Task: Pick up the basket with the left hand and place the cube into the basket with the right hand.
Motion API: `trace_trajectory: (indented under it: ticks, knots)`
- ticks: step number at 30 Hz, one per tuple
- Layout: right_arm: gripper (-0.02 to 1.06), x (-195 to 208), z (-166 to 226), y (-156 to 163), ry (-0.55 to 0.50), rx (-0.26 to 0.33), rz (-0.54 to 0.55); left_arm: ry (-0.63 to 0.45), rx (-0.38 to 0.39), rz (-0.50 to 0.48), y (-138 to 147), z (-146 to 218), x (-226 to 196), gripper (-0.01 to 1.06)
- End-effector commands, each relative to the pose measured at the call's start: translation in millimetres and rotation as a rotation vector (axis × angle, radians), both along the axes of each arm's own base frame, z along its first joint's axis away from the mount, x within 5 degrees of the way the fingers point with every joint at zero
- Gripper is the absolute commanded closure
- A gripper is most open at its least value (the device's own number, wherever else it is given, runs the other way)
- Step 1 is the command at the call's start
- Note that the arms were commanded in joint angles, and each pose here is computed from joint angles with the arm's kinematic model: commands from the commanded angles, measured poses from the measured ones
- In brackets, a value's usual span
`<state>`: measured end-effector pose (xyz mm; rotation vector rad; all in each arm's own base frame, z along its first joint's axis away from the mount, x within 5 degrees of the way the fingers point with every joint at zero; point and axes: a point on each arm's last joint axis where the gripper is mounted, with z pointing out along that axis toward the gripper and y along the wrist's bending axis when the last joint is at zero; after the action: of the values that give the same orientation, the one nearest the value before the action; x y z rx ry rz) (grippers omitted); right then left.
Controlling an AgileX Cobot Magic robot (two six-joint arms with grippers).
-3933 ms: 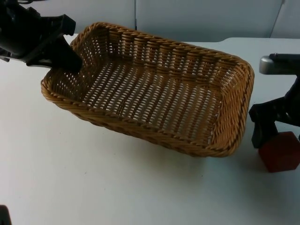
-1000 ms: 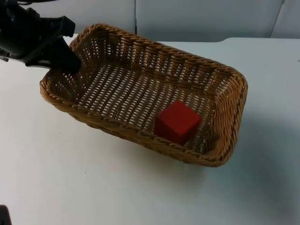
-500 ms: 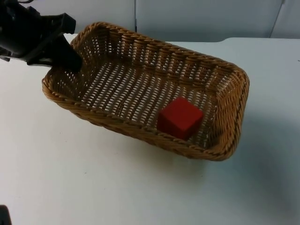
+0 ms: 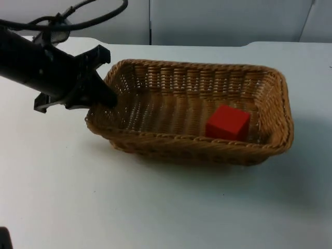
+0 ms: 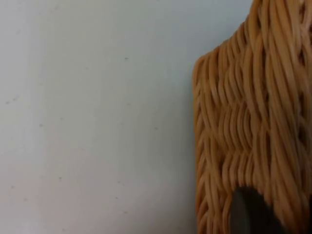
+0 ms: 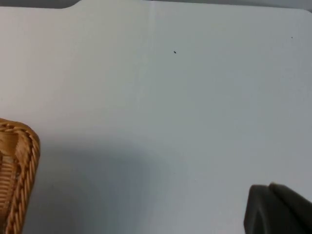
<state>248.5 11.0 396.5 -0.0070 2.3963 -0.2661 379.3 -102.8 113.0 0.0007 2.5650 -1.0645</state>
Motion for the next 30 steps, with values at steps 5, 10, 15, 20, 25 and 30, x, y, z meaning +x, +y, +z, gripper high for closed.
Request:
trace_trajectory:
  ticks: [5, 10, 15, 20, 25, 30]
  knots:
    - [1.05, -3.5, 0.6, -2.3, 0.005, 0.0, -0.002, -0.064, 0.03, 0.027, 0.5, -2.3, 7.0, 0.5]
    - [1.05, -3.4, 0.4, -1.1, 0.005, 0.014, 0.003, -0.123, 0.159, -0.002, 10.6, -5.1, 11.9, 0.31]
    - [1.05, -2.6, 1.1, -0.8, -0.005, 0.01, 0.012, -0.228, 0.205, -0.053, 17.3, 22.0, 22.2, 0.37]
    - [1.05, -0.4, 3.5, -2.0, -0.031, -0.036, 0.041, -0.495, 0.227, -0.088, 16.2, 113.5, 29.9, 0.86]
    - [1.05, -8.2, 15.1, -6.7, -0.087, -0.094, 0.047, -0.793, 0.288, -0.101, 20.1, 219.2, 5.0, 1.05]
    - [1.05, -49.5, 58.5, -8.6, -0.358, -0.117, 0.126, -0.973, 0.393, -0.109, 31.2, 305.7, -70.7, 1.05]
